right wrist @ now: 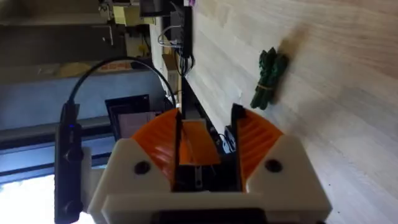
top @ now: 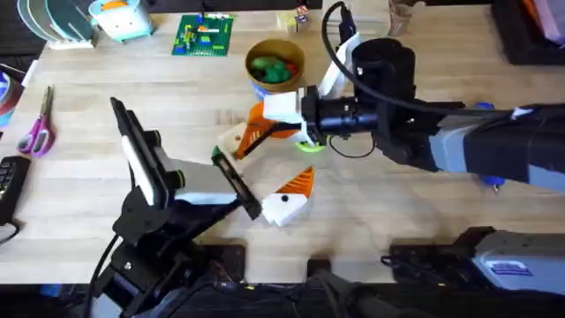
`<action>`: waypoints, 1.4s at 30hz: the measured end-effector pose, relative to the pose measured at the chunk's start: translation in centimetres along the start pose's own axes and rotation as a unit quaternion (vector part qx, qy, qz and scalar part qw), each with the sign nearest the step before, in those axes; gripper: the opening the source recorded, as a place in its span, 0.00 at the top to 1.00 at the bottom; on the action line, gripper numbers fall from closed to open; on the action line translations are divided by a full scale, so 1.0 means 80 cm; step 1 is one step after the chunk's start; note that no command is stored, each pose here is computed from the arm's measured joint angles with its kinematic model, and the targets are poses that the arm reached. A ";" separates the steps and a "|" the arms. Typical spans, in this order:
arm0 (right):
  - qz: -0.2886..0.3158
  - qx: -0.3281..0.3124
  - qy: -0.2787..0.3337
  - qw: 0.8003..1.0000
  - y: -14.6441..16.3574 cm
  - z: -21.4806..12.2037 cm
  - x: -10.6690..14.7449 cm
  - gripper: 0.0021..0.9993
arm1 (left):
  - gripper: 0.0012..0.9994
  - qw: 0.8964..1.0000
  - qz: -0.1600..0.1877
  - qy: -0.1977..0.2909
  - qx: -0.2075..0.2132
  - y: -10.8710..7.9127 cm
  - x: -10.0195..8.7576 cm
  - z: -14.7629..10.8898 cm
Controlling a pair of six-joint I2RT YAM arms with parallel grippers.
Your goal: Pick up the gripper from the table and insert it into the empty holder that is missing its gripper. Then pick up a screw, insert it into the mounting hole, and use the screwdriver to tighten it. Finally, clean up the table by picking up the vegetable and placing it into the bucket.
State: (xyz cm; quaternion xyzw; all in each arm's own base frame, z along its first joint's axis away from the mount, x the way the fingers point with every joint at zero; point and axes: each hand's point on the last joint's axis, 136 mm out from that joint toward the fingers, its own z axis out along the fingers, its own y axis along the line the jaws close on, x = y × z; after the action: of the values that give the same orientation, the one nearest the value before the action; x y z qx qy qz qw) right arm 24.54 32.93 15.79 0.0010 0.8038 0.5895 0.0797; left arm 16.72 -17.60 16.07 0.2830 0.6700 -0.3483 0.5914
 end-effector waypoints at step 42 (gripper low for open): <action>-0.086 -0.075 0.079 0.990 0.005 -0.051 -0.002 0.10 | 0.01 0.999 0.013 0.002 0.043 -0.019 0.001 -0.001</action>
State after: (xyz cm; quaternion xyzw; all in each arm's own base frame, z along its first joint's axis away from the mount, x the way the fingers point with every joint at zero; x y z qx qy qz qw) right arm 24.13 29.16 17.38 -0.1210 0.7581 0.6374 0.0663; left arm 15.47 -18.48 16.21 0.3173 0.6520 -0.3686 0.5816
